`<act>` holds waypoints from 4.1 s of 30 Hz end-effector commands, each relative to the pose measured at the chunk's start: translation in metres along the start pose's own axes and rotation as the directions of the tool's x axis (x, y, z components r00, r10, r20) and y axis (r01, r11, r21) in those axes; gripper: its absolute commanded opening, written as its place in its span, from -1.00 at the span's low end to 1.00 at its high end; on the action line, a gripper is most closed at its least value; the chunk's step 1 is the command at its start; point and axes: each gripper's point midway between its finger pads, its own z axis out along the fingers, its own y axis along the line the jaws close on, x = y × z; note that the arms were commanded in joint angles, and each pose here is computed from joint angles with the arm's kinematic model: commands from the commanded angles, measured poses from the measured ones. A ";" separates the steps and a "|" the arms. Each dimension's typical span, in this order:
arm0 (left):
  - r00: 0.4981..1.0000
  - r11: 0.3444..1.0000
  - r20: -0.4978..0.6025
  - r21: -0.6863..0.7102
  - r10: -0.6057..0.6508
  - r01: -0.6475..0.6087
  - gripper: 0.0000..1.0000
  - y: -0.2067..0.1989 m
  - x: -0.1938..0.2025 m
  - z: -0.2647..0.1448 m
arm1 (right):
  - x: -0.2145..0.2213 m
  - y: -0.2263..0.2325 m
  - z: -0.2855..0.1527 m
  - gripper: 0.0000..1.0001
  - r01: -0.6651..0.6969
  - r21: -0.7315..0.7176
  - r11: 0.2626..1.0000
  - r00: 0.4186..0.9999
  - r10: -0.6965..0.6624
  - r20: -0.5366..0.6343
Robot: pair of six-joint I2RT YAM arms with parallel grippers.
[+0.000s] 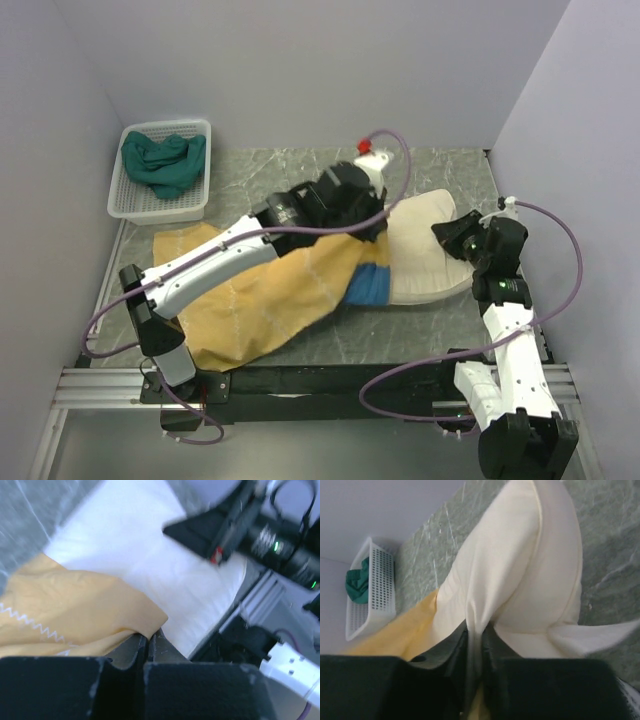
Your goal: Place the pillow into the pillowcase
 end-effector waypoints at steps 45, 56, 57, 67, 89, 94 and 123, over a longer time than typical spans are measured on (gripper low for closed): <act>0.938 0.989 0.314 0.056 -0.149 0.138 -0.95 0.113 -0.175 -0.111 | 0.067 0.200 -0.044 0.99 0.763 -0.544 0.349 0.543 -0.802 0.247; 0.936 0.990 0.321 0.067 -0.142 0.127 -0.95 0.111 -0.173 -0.120 | 0.078 0.173 0.003 0.99 0.892 -0.353 0.281 0.344 -0.930 0.129; 0.937 0.990 0.319 0.068 -0.142 0.127 -0.95 0.110 -0.172 -0.120 | 0.079 0.170 0.006 0.99 0.897 -0.343 0.277 0.333 -0.936 0.114; 0.936 0.991 0.329 0.077 -0.126 0.106 -0.95 0.105 -0.172 -0.130 | 0.118 0.164 0.019 0.88 0.873 -0.429 0.233 0.279 -0.959 0.047; 0.967 0.997 0.240 0.012 -0.079 0.079 -0.34 0.107 -0.141 -0.080 | 0.068 0.222 -0.015 -0.83 0.692 -0.564 0.450 0.478 -0.872 -0.109; 0.972 0.998 0.233 -0.060 -0.021 0.036 0.38 0.092 -0.128 -0.061 | 0.084 0.179 0.040 -1.00 0.460 -0.606 0.649 0.631 -0.719 -0.292; 0.998 0.693 -0.012 -0.719 0.057 -0.048 0.59 0.215 0.082 0.056 | 0.068 0.074 0.127 -1.00 0.181 -0.335 0.925 0.802 -0.336 -0.494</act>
